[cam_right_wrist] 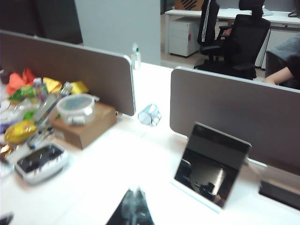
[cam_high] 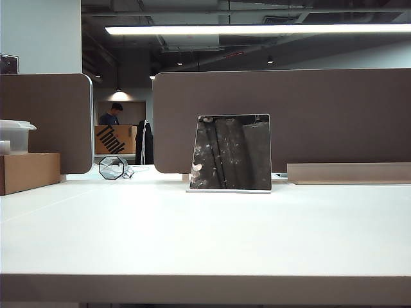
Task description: Push the center of the mirror on the table forward to move it for a short distance.
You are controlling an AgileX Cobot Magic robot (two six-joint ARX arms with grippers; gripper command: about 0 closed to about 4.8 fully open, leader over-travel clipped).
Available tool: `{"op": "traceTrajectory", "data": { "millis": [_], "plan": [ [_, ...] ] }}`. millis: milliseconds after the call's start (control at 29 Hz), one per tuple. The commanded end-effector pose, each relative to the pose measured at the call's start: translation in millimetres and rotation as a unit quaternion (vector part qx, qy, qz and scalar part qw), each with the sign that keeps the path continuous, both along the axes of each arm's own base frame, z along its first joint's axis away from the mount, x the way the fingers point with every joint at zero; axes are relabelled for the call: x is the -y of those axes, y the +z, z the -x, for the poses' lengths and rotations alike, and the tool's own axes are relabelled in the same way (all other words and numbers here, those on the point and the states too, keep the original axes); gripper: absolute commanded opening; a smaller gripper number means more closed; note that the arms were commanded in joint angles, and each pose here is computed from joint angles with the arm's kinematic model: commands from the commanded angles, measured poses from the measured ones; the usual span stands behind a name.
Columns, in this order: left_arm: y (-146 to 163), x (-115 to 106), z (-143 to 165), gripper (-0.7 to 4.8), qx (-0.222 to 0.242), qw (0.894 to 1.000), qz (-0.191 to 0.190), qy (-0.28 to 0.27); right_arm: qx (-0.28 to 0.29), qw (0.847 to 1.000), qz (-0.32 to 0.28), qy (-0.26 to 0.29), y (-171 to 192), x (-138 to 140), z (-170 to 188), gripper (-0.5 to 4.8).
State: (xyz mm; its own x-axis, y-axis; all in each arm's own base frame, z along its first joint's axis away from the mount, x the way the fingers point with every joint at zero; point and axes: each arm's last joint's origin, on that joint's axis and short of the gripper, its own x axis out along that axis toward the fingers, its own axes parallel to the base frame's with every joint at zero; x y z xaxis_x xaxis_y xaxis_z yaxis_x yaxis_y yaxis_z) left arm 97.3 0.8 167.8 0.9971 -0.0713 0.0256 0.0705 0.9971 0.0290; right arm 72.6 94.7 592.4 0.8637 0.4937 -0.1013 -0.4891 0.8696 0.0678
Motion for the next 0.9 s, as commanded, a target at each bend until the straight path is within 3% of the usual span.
{"op": "traceTrajectory", "data": {
  "millis": [35, 173, 311, 518, 897],
  "plan": [
    [0.8, -0.1, 0.0, -0.05, 0.005, 1.0, 0.0, -0.001, -0.019, 1.0, 0.01, -0.008, -6.2, 21.0, 23.7, -0.05],
    [0.7, 0.0, 0.0, -0.05, 0.004, 1.0, 0.0, -0.002, -0.033, 0.999, 0.001, 0.028, -15.1, 42.3, 43.7, -0.05],
    [0.8, 0.0, 0.0, -0.05, 0.004, 1.0, 0.0, -0.001, -0.029, 0.999, -0.003, 0.027, -31.3, 56.8, 49.6, -0.05],
    [0.7, 0.0, 0.0, -0.05, 0.004, 1.0, 0.0, -0.001, -0.007, 0.999, 0.014, -0.043, -71.1, 58.0, 50.2, -0.05],
    [0.8, 0.0, 0.0, -0.05, 0.004, 1.0, 0.0, -0.001, 0.001, 0.996, 0.073, -0.04, -105.4, 50.2, 51.6, -0.04]
  ]
}}
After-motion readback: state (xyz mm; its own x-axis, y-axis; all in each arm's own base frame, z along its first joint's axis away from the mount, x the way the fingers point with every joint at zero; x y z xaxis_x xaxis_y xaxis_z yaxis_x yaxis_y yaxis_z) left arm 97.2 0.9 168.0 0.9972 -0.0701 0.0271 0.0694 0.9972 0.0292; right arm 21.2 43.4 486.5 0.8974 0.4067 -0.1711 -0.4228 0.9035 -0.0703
